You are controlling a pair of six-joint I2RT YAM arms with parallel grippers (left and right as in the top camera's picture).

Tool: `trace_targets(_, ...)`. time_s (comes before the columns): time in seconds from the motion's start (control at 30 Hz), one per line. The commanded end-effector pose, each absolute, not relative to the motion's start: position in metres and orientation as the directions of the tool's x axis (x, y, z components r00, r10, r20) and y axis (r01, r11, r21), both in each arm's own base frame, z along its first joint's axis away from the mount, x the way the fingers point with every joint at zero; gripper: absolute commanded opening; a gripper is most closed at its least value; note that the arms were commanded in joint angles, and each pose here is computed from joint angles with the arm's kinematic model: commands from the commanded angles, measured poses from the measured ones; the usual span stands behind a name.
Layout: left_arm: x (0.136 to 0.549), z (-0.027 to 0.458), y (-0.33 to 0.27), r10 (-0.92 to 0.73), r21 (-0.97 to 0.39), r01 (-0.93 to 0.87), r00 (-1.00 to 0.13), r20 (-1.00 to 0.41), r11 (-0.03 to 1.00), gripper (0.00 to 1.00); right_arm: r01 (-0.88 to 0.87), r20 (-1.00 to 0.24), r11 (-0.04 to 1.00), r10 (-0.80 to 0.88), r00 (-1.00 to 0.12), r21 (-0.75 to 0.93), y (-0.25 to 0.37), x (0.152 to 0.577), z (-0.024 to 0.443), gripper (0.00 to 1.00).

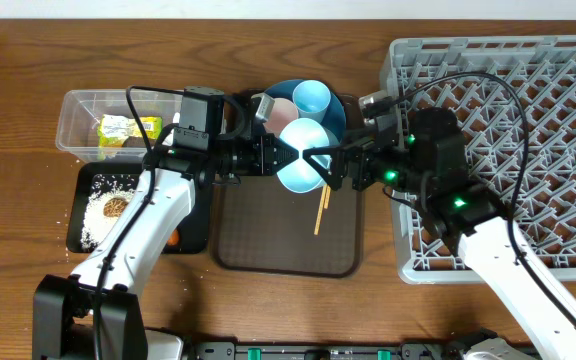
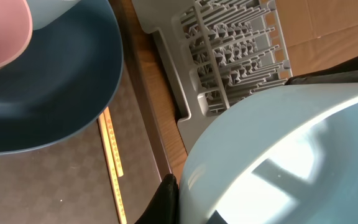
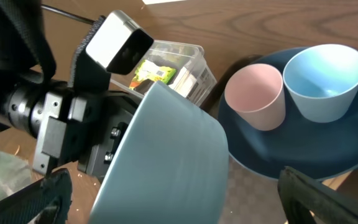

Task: Sort waste into correct bins and load items into the dishwasher rack
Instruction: 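Reach the right gripper to the held bowl and grasp its rim, then release the bowl from the left gripper and carry it right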

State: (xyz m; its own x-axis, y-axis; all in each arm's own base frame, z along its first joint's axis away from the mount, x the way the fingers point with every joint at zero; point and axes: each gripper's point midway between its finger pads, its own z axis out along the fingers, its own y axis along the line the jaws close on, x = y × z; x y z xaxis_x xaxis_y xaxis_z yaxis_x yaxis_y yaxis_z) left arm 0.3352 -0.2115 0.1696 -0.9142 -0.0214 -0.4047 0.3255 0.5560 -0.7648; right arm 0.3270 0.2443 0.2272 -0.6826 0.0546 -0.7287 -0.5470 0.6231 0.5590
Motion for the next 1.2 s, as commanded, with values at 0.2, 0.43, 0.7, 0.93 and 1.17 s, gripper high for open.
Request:
trace_targets(0.2,0.339,0.178,-0.211,-0.03,-0.758,0.341,-0.903,-0.429,0.556,0.06,-0.523,-0.671,0.549,0.095,-0.736,0.652,0.261,0.318,0.238,0.79)
trace_targets(0.43,0.341,0.18,-0.211,-0.031,-0.755,0.353,-0.897,-0.442,0.553,0.06,-0.486,-0.596,0.491,0.085,-0.799,0.722,0.267,0.304,0.237,0.77)
trace_targets(0.7,0.342,0.182,-0.212,-0.033,-0.753,0.36,-0.892,-0.451,0.551,0.06,-0.482,-0.577,0.467,0.075,-0.814,0.741,0.27,0.299,0.238,0.71)
trace_targets(0.93,0.343,0.182,-0.212,-0.033,-0.752,0.363,-0.89,-0.454,0.551,0.06,-0.465,-0.574,0.498,0.084,-0.814,0.732,0.266,0.303,0.233,0.69)
trace_targets(1.17,0.343,0.182,-0.212,-0.033,-0.752,0.363,-0.89,-0.454,0.55,0.06,-0.436,-0.577,0.555,0.099,-0.811,0.708,0.26,0.309,0.224,0.68)
